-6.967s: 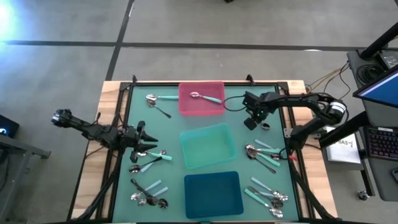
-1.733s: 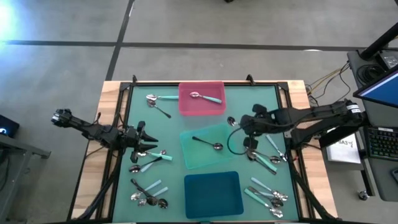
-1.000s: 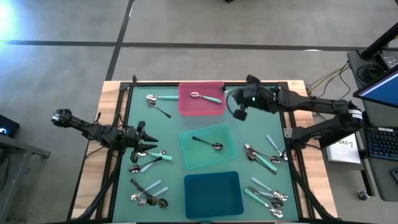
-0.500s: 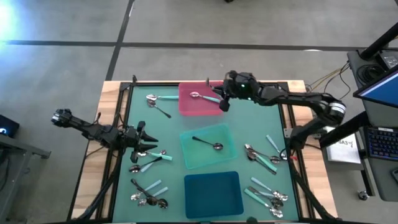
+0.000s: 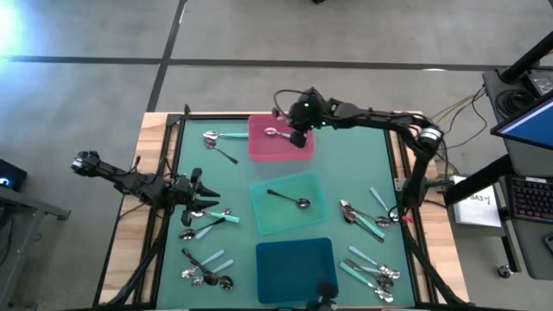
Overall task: Sort silverware by color (type)
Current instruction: Put the green spoon into the pink bin, then put the blue spoon into the blue bin
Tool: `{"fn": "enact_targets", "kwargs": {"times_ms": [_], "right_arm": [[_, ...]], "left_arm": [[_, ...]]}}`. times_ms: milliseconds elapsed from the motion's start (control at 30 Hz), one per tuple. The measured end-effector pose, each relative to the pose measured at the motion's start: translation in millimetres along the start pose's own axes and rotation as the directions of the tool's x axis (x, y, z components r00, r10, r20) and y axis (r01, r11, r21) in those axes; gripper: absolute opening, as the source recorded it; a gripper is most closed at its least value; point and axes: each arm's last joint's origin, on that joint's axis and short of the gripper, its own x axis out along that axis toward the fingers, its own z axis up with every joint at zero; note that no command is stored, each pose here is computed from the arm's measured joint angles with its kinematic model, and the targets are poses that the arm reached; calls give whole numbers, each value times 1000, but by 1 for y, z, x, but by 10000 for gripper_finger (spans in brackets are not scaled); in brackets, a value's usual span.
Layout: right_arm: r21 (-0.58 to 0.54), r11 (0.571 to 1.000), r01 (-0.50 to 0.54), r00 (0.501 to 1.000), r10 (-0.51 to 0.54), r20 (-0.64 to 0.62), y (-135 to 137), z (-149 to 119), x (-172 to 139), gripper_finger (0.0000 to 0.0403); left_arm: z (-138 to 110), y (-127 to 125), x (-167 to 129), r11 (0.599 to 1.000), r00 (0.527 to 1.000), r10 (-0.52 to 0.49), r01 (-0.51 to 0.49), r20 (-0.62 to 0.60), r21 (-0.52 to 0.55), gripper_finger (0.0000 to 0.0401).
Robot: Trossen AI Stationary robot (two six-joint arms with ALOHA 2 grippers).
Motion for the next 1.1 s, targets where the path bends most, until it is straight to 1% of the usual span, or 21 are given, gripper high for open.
{"fn": "enact_targets", "kwargs": {"times_ms": [67,133,233,367,500,600,733,900,1100], "right_arm": [[18,1000,-18,997,20,-70,1,-2,6,52],[9,999,-34,992,35,-121,3,-6,11,74],[-1,999,-44,989,43,-143,5,-10,17,97],[18,999,-43,989,46,-143,5,-10,18,107],[24,998,-50,983,54,-178,7,-12,13,105],[40,997,-59,976,66,-207,10,-8,-6,99],[65,995,-73,966,87,-245,20,-4,-43,91],[105,989,-108,920,139,-366,43,-14,-83,86],[136,981,-138,898,182,-400,77,-32,-118,89]], "left_arm": [[0,0,0,1000,1000,0,0,0,0,96],[0,0,0,1000,1000,0,0,0,0,96],[0,0,0,1000,1000,0,0,0,0,96],[0,0,0,1000,1000,0,0,1,0,96],[0,0,0,1000,1000,0,0,1,0,96],[0,0,0,1000,1000,0,0,1,0,96],[0,0,0,1000,1000,0,0,1,0,96],[0,0,0,1000,1000,0,0,1,0,96],[0,0,0,1000,1000,0,0,0,0,96]]}}
